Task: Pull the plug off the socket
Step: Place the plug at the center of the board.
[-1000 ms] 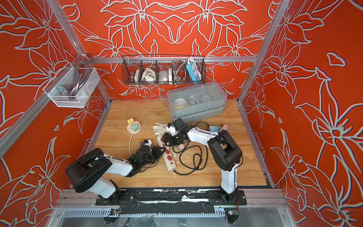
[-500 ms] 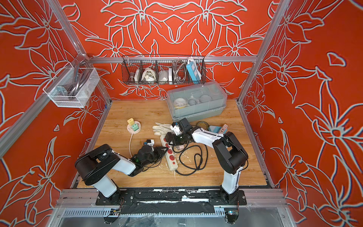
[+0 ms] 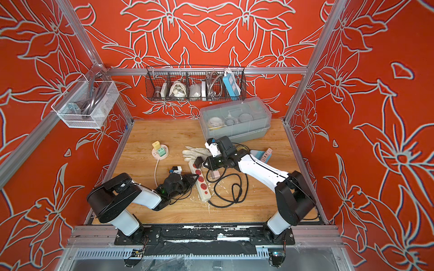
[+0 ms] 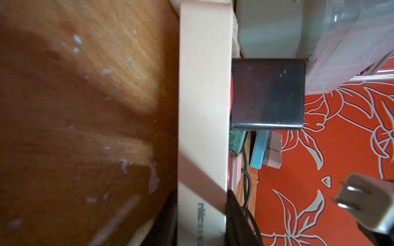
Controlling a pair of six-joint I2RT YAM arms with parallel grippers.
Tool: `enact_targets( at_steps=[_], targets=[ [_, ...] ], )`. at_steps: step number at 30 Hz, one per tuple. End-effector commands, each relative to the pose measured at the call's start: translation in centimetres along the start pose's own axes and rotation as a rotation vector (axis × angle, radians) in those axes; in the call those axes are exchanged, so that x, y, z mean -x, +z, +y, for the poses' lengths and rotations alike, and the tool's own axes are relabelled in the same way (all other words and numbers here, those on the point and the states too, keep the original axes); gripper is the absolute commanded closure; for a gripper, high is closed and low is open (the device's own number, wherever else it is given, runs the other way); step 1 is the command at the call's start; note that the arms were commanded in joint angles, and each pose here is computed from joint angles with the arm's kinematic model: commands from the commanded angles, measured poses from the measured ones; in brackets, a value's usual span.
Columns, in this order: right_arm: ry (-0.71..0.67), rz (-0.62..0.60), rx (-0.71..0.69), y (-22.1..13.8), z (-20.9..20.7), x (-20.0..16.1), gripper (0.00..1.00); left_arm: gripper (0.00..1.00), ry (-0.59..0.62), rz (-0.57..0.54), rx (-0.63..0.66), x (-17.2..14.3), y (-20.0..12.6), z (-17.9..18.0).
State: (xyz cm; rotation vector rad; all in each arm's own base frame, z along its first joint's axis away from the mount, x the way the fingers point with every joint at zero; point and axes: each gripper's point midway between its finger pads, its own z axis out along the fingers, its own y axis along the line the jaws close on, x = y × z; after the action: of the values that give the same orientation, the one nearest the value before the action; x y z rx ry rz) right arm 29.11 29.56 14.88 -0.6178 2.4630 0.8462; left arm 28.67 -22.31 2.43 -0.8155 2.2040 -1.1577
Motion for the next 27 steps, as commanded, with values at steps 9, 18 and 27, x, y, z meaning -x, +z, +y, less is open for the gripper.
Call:
enact_targets(
  at_steps=[9, 18, 27],
  targets=[
    [0.182, 0.096, -0.166, -0.5, -7.9, -6.1, 0.83, 1.00, 0.104, 0.105, 0.647, -2.1, -6.6, 16.5],
    [0.243, 0.091, -0.153, -0.9, -8.2, -9.7, 0.73, 1.00, 0.130, 0.098, 0.627, -1.8, -6.4, 15.4],
    [0.247, 0.079, -0.247, -1.9, -9.4, -9.6, 0.35, 1.00, 0.129, 0.103, 0.621, -2.2, -5.9, 15.1]
  ],
)
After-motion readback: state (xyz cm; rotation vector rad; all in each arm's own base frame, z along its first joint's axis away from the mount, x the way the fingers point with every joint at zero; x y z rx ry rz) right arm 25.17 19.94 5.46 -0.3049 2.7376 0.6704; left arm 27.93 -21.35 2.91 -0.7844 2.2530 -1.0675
